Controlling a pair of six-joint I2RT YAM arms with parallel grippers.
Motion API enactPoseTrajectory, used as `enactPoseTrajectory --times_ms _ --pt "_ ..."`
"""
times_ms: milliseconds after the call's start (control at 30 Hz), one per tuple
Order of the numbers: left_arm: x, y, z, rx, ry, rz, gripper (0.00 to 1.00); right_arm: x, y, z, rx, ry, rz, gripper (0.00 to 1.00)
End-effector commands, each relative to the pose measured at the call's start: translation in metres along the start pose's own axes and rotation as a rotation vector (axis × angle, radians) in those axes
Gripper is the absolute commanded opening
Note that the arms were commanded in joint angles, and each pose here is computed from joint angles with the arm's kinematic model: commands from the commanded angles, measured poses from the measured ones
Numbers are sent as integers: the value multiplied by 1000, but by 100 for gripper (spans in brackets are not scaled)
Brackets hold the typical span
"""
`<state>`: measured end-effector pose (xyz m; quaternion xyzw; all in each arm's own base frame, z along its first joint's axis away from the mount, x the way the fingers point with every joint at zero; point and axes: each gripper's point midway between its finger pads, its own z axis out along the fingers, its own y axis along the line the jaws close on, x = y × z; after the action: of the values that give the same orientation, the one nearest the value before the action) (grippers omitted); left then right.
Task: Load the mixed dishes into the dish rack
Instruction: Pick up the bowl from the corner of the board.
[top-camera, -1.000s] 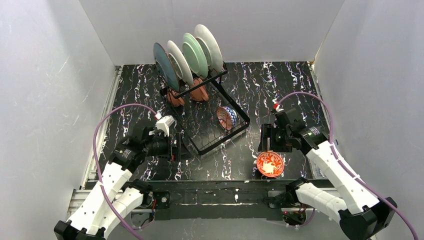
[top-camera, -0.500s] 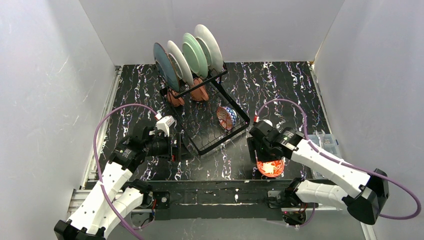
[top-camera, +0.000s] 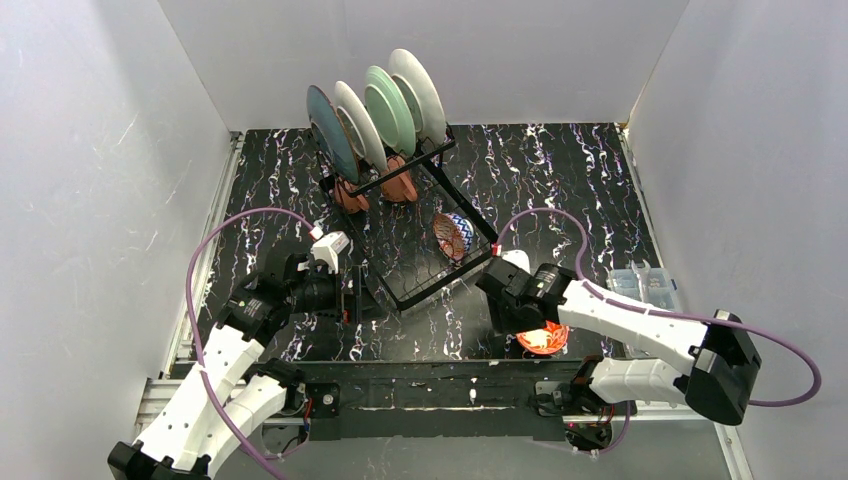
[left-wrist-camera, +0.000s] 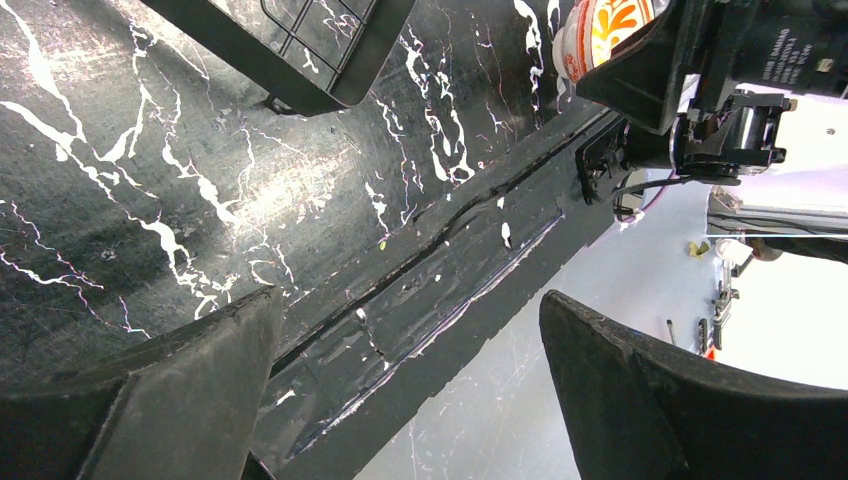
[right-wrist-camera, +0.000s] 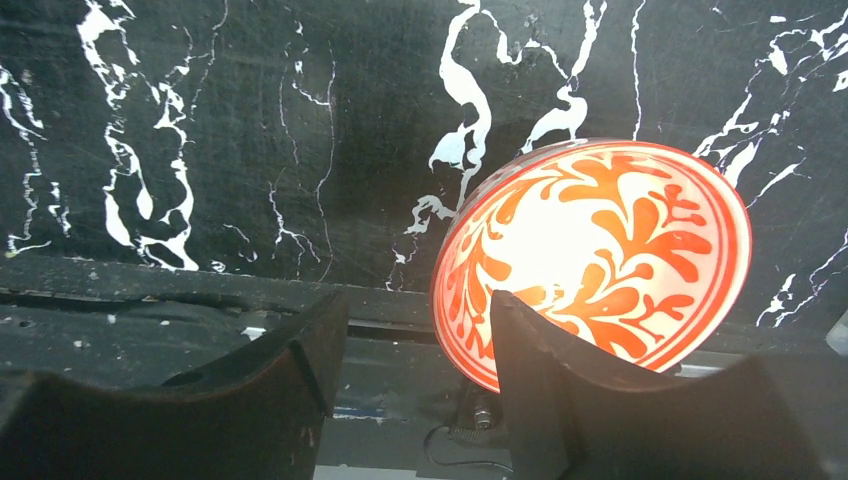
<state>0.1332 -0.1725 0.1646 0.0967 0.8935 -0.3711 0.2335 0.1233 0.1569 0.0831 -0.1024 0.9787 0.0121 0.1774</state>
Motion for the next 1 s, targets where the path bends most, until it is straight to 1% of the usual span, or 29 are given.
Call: enactPoseTrajectory --times_ms 0,167,333,467,600,733,900,967 --pt "2 -5 -3 24 0 21 99 1 -1 8 39 -25 21 61" --pt "1 -6 -4 26 -2 24 99 9 -7 17 86 -6 2 55" --pt "2 -6 -4 28 -4 25 99 13 -8 24 105 3 -6 44" --pt "1 -7 -4 28 -5 25 99 19 -12 29 132 16 -16 40" --pt "1 -6 -4 28 -5 26 99 19 -13 30 136 14 -21 30" --pt "1 -6 -4 25 -7 26 99 16 -10 27 122 5 -20 22" --pt "1 -6 -4 23 -9 24 99 11 -8 24 117 -8 -28 3" --pt "1 -6 -5 24 -11 25 99 10 -5 23 110 -10 -32 1"
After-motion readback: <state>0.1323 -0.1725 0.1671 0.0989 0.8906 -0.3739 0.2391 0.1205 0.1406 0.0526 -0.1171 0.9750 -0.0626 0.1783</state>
